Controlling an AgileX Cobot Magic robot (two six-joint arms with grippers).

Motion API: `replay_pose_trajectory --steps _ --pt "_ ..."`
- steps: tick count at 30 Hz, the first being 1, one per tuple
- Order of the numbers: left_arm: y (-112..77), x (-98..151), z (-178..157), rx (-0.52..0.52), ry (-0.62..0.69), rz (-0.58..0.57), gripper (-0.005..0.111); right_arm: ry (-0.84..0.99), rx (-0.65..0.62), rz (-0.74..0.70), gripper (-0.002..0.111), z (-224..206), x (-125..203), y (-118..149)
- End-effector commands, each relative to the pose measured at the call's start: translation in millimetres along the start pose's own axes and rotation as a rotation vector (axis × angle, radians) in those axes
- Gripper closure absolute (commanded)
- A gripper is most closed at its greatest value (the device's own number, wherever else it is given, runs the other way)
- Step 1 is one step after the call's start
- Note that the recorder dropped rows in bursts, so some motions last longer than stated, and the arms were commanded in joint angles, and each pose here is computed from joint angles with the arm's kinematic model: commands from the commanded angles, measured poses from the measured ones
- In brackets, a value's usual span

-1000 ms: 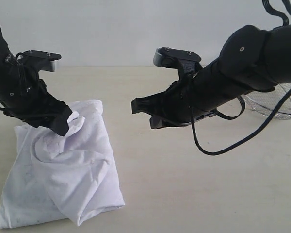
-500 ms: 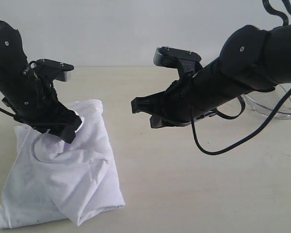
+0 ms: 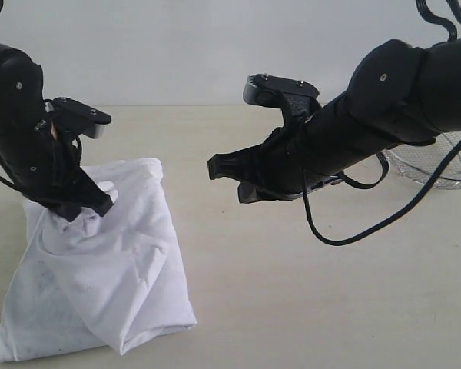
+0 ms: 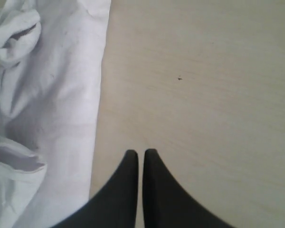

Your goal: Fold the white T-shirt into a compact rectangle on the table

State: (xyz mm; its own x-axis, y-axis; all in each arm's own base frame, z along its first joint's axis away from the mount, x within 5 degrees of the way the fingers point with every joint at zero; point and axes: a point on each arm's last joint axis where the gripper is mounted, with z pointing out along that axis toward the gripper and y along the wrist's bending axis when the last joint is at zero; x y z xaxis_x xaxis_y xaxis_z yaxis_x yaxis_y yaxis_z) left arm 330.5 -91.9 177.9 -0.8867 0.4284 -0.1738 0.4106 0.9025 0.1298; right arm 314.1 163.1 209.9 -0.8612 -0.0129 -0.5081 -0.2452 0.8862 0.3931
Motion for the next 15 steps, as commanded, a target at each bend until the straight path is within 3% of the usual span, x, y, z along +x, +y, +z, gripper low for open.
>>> replay_pose_trajectory --steps 1,11,15 --pt "13.7 2.8 -1.2 -0.156 0.041 -0.020 0.102 -0.017 0.006 -0.014 0.108 -4.2 -1.8 -2.0" --pt "23.5 3.1 -1.8 -0.174 0.010 -0.196 0.101 -0.011 0.005 -0.019 0.108 -4.2 -1.2 -1.9" --pt "34.7 3.7 -0.8 -0.175 -0.017 -0.308 0.086 -0.012 0.005 -0.027 0.108 -4.2 -1.2 -1.9"
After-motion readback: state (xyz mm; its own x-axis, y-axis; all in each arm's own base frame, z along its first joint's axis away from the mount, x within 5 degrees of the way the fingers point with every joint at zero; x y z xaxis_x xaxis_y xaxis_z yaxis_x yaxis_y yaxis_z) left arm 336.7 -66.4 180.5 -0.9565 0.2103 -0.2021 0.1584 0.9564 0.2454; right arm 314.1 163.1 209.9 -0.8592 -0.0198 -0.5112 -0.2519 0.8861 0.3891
